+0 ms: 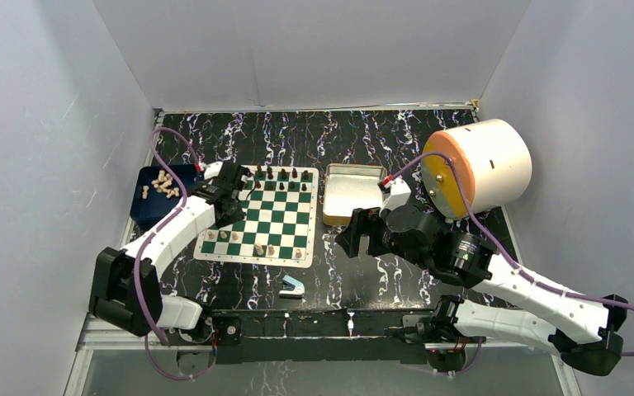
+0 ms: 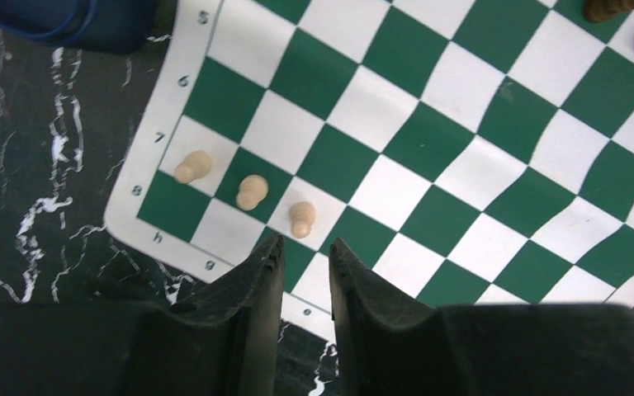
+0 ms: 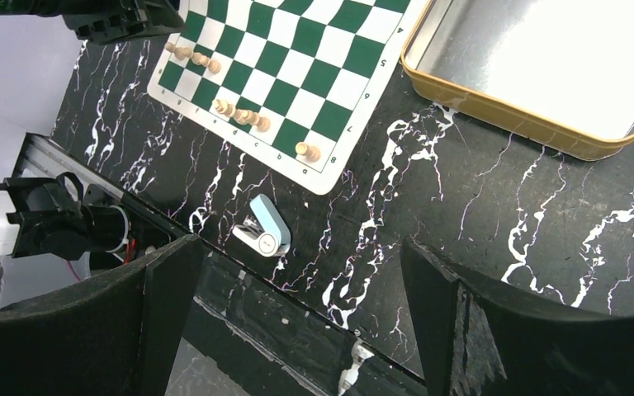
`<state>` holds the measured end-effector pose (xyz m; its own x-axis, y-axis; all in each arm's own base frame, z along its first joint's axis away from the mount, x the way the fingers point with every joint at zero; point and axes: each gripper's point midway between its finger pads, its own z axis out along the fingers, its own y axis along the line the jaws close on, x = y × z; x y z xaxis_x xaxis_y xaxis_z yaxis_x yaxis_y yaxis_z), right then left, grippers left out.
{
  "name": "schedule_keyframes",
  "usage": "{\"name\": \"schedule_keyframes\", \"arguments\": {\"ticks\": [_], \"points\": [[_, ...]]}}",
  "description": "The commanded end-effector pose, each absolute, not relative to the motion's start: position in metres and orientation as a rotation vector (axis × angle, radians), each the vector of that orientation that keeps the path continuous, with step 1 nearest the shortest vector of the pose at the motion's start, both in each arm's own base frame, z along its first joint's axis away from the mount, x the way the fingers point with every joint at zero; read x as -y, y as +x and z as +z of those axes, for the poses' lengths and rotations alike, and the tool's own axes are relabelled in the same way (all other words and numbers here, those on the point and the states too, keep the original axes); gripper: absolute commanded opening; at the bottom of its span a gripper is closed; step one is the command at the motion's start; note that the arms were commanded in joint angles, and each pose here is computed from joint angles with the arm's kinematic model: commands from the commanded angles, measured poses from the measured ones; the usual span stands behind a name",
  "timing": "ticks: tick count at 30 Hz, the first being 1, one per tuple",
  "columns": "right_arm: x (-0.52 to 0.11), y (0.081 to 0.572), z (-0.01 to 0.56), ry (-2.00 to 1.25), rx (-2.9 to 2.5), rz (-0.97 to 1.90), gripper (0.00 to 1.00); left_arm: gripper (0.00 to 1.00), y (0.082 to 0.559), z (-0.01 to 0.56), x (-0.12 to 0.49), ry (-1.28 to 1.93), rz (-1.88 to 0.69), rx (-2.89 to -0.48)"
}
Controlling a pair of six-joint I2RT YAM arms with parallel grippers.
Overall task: Set up the chess pieces on the board
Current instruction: Place the chess piece on the chessboard, then move the chessboard to the center of the board.
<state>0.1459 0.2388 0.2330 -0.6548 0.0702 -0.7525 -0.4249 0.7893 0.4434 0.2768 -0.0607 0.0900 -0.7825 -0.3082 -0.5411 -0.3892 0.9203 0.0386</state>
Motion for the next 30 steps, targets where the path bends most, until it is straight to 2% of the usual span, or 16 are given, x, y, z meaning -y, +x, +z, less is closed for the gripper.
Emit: {"name": "schedule_keyframes", "arguments": {"ticks": [1,5,10,16,23,30], "points": [[-0.24,0.148,0.258,-0.233,-2.089,0.839,0.99,0.23,0.265,0.113,0.039,-0.69,0.246,-2.421],[-0.235,0.145,0.254,-0.221,-2.1,0.842,0.99,0.09,0.256,0.122,0.015,-0.863,0.241,-2.331],[-0.23,0.144,0.254,-0.201,-2.093,0.848,0.99,0.0,0.241,0.11,-0.025,-1.064,0.248,-2.314],[-0.234,0.146,0.259,-0.196,-2.088,0.856,0.99,0.0,0.242,0.098,-0.048,-1.193,0.228,-2.298],[-0.234,0.146,0.254,-0.195,-2.094,0.853,0.99,0.0,0.246,0.062,-0.04,-1.32,0.123,-2.301],[-0.235,0.149,0.253,-0.192,-2.083,0.842,0.99,0.0,0.235,0.033,-0.041,-1.366,0.171,-2.337]]}}
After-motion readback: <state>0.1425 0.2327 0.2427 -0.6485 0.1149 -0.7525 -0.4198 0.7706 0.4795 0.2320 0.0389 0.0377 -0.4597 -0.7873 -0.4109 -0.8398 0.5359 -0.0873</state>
